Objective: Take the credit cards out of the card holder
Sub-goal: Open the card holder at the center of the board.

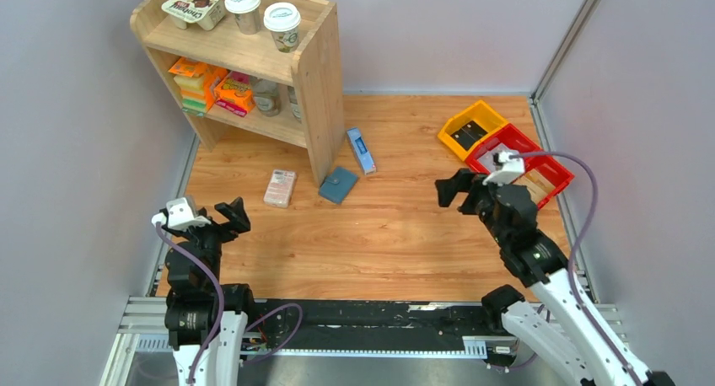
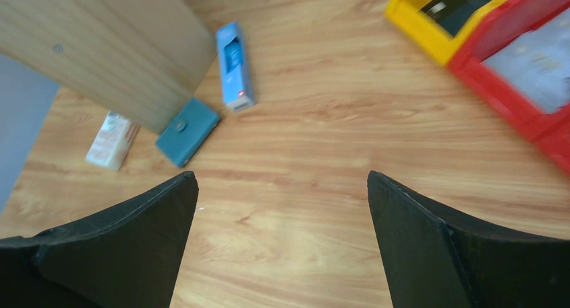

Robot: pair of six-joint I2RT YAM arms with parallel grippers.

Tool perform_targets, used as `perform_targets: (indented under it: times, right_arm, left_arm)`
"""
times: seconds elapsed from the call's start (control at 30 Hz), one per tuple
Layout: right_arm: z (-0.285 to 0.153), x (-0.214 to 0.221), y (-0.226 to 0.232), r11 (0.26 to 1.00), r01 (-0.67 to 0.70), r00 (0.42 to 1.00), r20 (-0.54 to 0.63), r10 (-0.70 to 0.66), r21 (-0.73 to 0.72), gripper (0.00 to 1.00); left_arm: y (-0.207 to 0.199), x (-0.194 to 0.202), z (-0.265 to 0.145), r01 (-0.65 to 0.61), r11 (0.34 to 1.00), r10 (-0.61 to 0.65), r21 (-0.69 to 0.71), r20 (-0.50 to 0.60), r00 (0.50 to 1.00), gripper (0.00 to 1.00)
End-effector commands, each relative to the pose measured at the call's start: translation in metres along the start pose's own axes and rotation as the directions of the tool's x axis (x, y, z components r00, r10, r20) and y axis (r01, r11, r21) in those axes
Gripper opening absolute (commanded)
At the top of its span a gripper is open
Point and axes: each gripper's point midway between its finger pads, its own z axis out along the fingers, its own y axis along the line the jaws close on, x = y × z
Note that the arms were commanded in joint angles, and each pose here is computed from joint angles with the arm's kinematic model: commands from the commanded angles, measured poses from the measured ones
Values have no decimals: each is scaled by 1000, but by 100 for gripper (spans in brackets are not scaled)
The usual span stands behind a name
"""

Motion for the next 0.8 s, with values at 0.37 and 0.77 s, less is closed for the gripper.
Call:
perform_targets:
  times: [0.37,0.77]
  right_arm:
    - [115,129,120,889,-423,826,-478,298,-177,93]
    - [185,202,166,800,-600,645,-592,484,0,66]
  left_arm:
    - [-12,4,-5,32,998,-30,57,-42,999,100]
    - [-14,6,-5,40,997,-37,67,-47,998,100]
